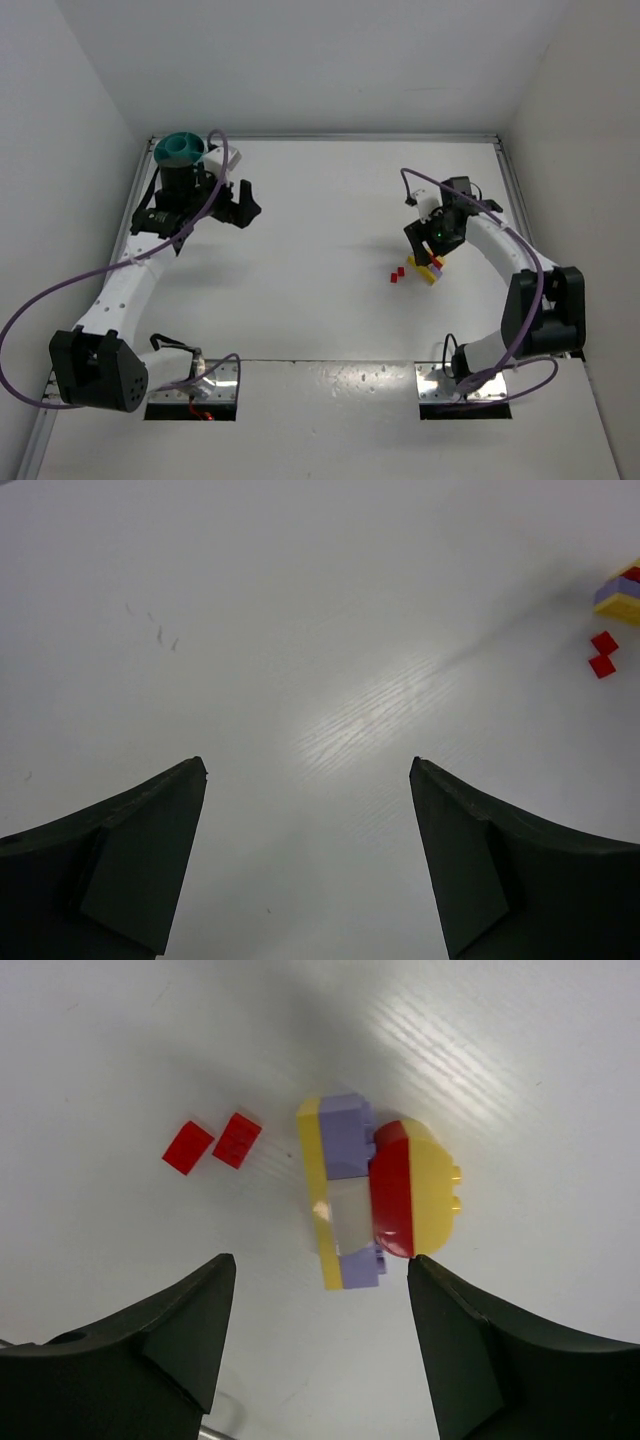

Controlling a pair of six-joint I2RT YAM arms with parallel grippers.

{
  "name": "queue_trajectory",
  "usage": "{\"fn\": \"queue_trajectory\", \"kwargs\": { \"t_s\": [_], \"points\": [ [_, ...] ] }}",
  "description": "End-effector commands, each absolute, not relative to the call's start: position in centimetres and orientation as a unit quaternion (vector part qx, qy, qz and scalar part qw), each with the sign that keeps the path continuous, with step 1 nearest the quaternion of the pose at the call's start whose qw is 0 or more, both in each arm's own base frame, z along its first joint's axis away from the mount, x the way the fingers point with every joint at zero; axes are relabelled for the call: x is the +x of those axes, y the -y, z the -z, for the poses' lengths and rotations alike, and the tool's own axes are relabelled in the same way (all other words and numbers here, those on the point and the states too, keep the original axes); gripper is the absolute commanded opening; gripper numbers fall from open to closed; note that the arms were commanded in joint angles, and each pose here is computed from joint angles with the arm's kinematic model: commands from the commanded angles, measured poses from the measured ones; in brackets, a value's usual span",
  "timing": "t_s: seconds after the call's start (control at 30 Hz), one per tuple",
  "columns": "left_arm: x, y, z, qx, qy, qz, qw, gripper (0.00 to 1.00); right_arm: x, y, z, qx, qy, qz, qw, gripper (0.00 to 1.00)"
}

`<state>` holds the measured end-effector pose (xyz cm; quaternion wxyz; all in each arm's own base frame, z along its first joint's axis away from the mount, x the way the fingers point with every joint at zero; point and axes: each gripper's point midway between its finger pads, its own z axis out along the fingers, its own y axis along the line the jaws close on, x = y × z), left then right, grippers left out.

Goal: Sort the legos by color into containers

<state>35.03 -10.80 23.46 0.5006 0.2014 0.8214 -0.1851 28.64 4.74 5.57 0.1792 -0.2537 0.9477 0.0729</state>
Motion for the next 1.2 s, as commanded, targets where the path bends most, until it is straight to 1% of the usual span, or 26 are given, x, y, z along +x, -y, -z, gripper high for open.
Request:
{"fn": "queue_trajectory", "kwargs": {
  "t_s": [0.0, 0.03, 0.13, 0.17, 0.2, 0.23, 0.3, 0.33, 0.37, 0.4, 0.47, 0.5, 0.7, 0.77, 0.83, 0.93, 1.17],
  "points": [
    [34.0, 12.4, -24.7, 0.247, -0.793, 0.209, 0.515, 0.89, 29.6, -3.3, -7.8, -0.330, -0.915, -0.047, 0.227, 0.71],
    [33.9, 12.7, -24.8, 0.256, -0.789, 0.215, 0.515, 0.89, 29.8, -3.3, -8.6, -0.353, -0.903, -0.042, 0.242, 0.71],
    [33.2, 13.4, -24.8, 0.272, -0.782, 0.237, 0.509, 0.90, 30.2, -0.8, -8.8, -0.392, -0.887, 0.004, 0.244, 0.71],
    [33.4, 13.5, -24.5, 0.271, -0.785, 0.237, 0.504, 0.90, 30.6, -0.1, -8.4, -0.385, -0.893, 0.012, 0.232, 0.71],
    [33.2, 13.8, -24.5, 0.271, -0.785, 0.243, 0.502, 0.90, 31.7, 1.1, -9.2, -0.371, -0.898, 0.024, 0.234, 0.68],
    [33.3, 13.9, -24.2, 0.271, -0.787, 0.244, 0.498, 0.90, 31.4, 1.7, -8.8, -0.363, -0.907, 0.017, 0.212, 0.66],
    [33.4, 13.9, -24.6, 0.271, -0.785, 0.243, 0.502, 0.90, 32.0, 3.1, -8.1, -0.338, -0.921, -0.001, 0.194, 0.61],
    [33.5, 13.9, -24.3, 0.271, -0.787, 0.244, 0.498, 0.90, 31.9, 3.4, -7.8, -0.325, -0.927, -0.010, 0.189, 0.61],
    [33.4, 14.2, -24.3, 0.274, -0.786, 0.246, 0.497, 0.90, 31.2, 3.6, -7.2, -0.318, -0.932, -0.024, 0.174, 0.60],
    [33.4, 14.2, -24.3, 0.274, -0.786, 0.246, 0.497, 0.90, 31.0, 3.4, -7.2, -0.312, -0.932, -0.051, 0.175, 0.59],
    [33.3, 14.2, -23.9, 0.273, -0.788, 0.247, 0.493, 0.90, 29.2, 2.9, -6.5, -0.324, -0.929, -0.094, 0.150, 0.58],
    [33.3, 14.2, -23.9, 0.273, -0.788, 0.247, 0.493, 0.90, 28.7, 2.2, -6.4, -0.327, -0.925, -0.121, 0.153, 0.57],
    [33.4, 14.0, -23.8, 0.275, -0.789, 0.240, 0.495, 0.90, 25.2, -0.1, -5.8, -0.344, -0.906, -0.193, 0.151, 0.57],
    [33.4, 14.0, -23.8, 0.271, -0.790, 0.243, 0.494, 0.90, 24.3, -0.9, -5.4, -0.340, -0.904, -0.214, 0.149, 0.62],
    [33.6, 14.1, -23.7, 0.267, -0.791, 0.245, 0.493, 0.90, 23.9, -1.2, -5.0, -0.328, -0.906, -0.222, 0.146, 0.64],
    [33.9, 14.2, -23.5, 0.263, -0.793, 0.247, 0.491, 0.90, 24.1, -1.3, -3.6, -0.304, -0.917, -0.216, 0.142, 0.65],
    [34.2, 14.1, -23.3, 0.261, -0.794, 0.243, 0.492, 0.90, 26.4, -0.1, -2.3, -0.265, -0.934, -0.168, 0.174, 0.65]
  ]
}}
